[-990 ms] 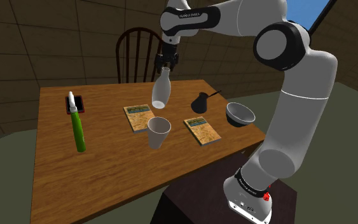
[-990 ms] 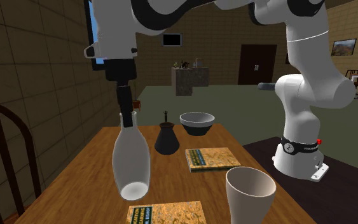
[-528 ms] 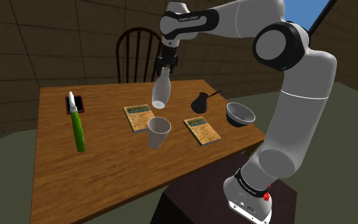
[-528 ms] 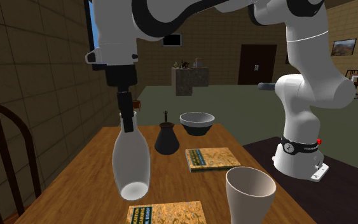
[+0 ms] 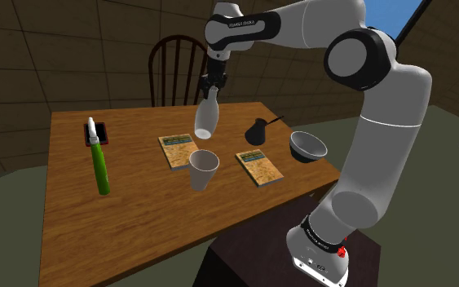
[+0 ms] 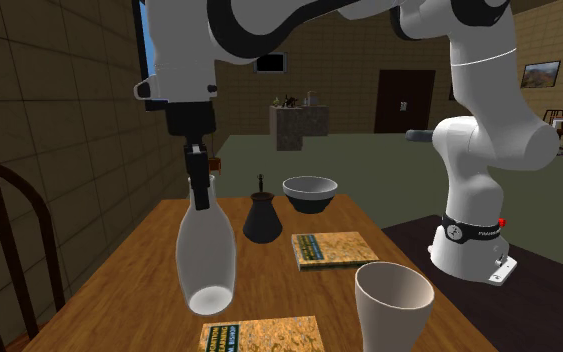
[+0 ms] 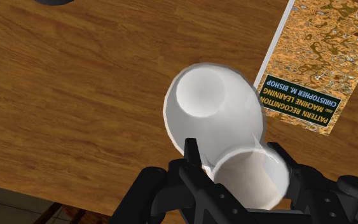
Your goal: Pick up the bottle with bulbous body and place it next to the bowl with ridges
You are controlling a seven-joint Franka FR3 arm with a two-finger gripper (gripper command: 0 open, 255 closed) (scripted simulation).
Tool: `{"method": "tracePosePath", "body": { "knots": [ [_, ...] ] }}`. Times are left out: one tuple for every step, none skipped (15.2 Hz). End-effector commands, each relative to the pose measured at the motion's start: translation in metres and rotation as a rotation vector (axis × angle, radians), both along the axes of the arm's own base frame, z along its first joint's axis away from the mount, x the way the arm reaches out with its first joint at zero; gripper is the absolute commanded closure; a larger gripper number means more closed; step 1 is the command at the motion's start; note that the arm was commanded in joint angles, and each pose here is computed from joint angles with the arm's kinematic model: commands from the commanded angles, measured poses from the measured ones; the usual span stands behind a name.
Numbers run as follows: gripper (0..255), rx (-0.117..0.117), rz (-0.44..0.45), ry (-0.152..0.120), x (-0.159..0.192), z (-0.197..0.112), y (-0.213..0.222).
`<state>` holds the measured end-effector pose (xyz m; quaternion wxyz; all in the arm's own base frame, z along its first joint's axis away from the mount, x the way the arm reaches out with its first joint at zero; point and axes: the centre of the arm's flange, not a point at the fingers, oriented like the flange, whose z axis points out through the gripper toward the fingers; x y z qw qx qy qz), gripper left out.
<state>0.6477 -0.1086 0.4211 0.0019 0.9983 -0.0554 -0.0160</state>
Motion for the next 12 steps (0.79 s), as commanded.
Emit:
{"method": "tracePosePath", "body": {
  "knots": [
    [255,0.0,0.0,0.001,0.0,0.0,0.0],
    [255,0.0,0.0,0.001,0.0,0.0,0.0],
    [255,0.0,0.0,0.001,0.0,-0.001,0.0],
    [255,0.0,0.0,0.001,0.0,-0.001,0.0],
    [255,0.0,0.0,0.001,0.0,0.005,0.0],
    [255,0.0,0.0,0.001,0.0,0.01,0.0],
    [255,0.0,0.0,0.001,0.0,0.015,0.0],
    [255,0.0,0.0,0.001,0.0,0.021,0.0],
    [255,0.0,0.0,0.001,0.0,0.026,0.0],
    [255,0.0,0.0,0.001,0.0,0.031,0.0],
    [255,0.0,0.0,0.001,0.0,0.036,0.0],
    [255,0.0,0.0,0.001,0.0,0.042,0.0]
  ]
}}
